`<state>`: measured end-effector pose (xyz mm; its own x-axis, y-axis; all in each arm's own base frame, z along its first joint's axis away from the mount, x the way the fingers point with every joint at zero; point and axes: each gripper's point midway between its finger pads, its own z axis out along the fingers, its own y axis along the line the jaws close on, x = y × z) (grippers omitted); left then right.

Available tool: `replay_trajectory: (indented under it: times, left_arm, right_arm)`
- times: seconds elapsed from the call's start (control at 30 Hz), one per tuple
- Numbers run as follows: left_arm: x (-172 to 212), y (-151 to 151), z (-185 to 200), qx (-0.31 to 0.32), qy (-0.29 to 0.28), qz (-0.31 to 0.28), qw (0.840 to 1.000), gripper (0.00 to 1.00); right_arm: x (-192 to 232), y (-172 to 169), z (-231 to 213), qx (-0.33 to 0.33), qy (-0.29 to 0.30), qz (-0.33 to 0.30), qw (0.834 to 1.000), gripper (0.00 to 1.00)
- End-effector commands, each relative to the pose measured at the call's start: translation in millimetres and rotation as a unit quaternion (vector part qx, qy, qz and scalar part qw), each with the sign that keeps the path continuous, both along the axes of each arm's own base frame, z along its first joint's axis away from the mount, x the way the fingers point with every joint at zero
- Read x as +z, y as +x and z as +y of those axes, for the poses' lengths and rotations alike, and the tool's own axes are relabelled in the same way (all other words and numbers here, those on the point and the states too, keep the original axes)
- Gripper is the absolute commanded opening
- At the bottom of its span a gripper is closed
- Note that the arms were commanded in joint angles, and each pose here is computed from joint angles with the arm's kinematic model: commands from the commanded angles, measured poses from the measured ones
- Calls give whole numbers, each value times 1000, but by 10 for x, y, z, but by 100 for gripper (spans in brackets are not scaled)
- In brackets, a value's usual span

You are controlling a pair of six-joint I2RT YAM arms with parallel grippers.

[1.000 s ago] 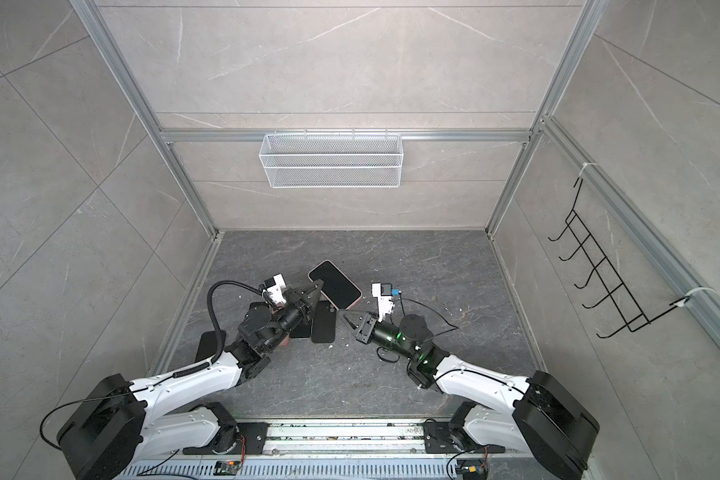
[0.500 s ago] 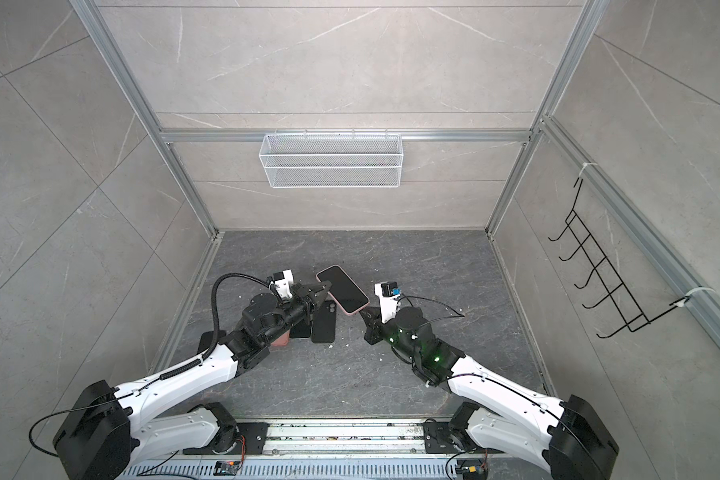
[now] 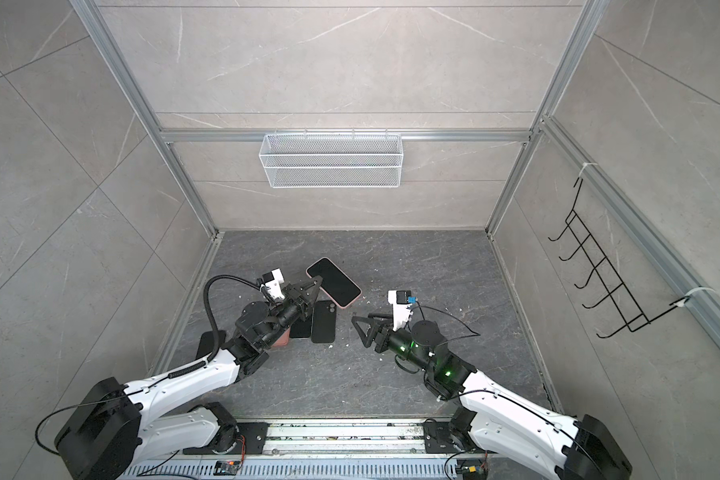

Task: Take the phone out of the phone case

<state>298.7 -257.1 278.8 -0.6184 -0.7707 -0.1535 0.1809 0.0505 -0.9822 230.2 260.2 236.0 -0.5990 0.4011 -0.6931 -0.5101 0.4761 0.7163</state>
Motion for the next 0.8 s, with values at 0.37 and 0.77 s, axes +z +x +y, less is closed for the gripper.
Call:
replay_trajectory:
  times: [0.37, 0.77]
  left_arm:
    - [465, -190, 133, 122, -134, -61, 982, 0]
    - [281, -178, 58, 141, -163, -11, 977, 0]
  right_arm:
    - [522, 102, 12, -11, 170, -38, 985, 78]
    - [402, 184, -127, -58, 149, -41, 986, 76]
